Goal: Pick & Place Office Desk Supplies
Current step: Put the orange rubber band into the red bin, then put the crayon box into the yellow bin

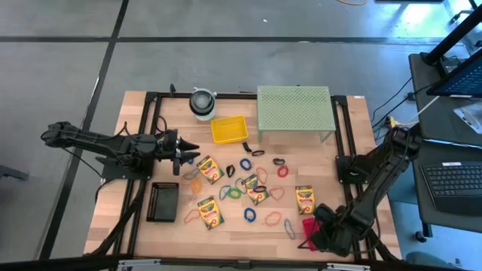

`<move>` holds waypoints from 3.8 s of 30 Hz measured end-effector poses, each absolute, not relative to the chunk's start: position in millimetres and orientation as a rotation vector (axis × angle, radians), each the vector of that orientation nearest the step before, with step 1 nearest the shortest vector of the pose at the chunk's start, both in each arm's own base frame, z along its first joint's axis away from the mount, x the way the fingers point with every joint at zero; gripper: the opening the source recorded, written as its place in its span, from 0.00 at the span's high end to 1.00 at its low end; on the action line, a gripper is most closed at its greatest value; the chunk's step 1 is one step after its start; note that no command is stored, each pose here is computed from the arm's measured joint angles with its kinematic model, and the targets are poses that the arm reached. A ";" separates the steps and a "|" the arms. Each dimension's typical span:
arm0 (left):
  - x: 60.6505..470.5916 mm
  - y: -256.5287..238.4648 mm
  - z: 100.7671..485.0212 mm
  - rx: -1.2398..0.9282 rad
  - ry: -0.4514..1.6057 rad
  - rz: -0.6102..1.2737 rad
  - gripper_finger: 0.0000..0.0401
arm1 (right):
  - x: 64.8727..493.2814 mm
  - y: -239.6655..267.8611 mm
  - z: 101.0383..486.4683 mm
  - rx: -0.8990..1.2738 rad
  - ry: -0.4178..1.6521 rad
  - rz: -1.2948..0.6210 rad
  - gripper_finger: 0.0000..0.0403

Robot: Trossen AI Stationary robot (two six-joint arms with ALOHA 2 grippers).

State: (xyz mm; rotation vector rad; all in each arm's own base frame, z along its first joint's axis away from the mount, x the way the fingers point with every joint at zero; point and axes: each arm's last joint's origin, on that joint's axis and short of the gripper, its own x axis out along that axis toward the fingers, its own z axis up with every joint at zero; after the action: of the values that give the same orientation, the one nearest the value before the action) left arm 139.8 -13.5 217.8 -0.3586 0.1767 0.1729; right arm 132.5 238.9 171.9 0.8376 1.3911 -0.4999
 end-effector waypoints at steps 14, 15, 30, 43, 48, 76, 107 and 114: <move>139.9 -14.3 217.8 -0.361 0.183 0.144 0.63 | 133.5 240.7 169.6 0.882 1.392 -0.532 0.88; 139.9 -14.3 217.8 -0.361 0.183 0.144 0.63 | 133.6 240.7 169.6 0.885 1.392 -0.534 0.85; 139.9 -14.2 217.8 -0.324 0.185 0.145 0.63 | 137.5 251.0 174.6 1.083 1.416 -0.542 0.40; 139.9 -14.0 217.8 -0.325 0.183 0.151 0.63 | 137.3 251.0 184.5 0.990 1.570 -0.611 0.51; 139.9 -14.0 217.8 -0.335 0.183 0.152 0.63 | 136.7 249.0 184.2 1.002 1.541 -0.665 0.57; 140.0 -13.8 218.2 -0.375 0.174 0.160 0.63 | 181.9 199.2 237.7 0.890 1.085 -0.851 0.71; 140.1 -14.1 218.6 -0.390 0.172 0.153 0.63 | 199.7 140.3 162.2 1.086 1.261 -1.060 0.03; 140.1 -14.1 218.5 -0.389 0.172 0.153 0.63 | 202.3 135.1 161.1 1.063 1.208 -1.068 0.02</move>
State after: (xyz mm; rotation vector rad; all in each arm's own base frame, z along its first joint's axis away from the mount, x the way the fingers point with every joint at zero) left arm 140.1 -14.1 218.5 -0.3894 0.1718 0.1530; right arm 202.3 135.1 161.1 1.0633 1.2081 -1.0684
